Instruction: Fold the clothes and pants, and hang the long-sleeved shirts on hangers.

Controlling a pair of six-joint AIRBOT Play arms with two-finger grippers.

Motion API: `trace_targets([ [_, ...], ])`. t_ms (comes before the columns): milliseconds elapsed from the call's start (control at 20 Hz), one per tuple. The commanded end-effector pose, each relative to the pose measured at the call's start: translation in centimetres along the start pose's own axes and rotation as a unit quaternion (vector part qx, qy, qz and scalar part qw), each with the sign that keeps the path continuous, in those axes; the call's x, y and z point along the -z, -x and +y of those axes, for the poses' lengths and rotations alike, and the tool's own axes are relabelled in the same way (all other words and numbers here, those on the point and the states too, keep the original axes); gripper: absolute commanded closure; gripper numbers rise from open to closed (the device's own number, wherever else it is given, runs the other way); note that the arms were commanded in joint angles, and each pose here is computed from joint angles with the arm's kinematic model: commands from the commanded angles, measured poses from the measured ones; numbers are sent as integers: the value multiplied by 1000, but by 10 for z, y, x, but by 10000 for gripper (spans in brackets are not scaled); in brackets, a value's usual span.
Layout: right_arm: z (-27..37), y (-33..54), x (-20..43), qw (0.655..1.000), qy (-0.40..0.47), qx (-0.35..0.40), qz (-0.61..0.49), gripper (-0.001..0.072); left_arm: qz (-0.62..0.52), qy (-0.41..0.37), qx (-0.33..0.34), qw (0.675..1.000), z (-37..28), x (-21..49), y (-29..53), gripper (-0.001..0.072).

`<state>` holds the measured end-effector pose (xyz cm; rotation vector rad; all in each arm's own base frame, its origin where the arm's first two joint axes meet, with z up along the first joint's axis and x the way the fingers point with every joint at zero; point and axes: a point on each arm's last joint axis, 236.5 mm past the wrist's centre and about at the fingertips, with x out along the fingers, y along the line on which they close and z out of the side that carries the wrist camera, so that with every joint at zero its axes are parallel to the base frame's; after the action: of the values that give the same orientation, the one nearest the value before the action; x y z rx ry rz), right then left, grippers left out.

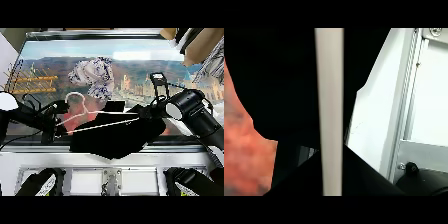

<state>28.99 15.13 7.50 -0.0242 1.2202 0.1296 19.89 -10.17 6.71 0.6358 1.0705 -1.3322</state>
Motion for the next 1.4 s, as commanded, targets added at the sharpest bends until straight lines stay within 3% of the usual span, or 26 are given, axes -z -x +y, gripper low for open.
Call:
trace_targets([
  [0, 0, 0, 0, 1000, 0, 0, 1, 685, 3, 0, -6, 1000, 4, 0, 2, 687],
  [400, 0, 0, 0, 1000, 0, 0, 1, 684, -3, 30, 42, 999, -11, 13, -34, 687],
  [1100, 0, 3, 2, 1000, 28, -2, 1, 685, -35, 68, 42, 996, -8, 10, -58, 686],
  [1350, 11, 30, -13, 999, 23, -30, -31, 686, -29, 38, 43, 998, -12, 0, -65, 687],
])
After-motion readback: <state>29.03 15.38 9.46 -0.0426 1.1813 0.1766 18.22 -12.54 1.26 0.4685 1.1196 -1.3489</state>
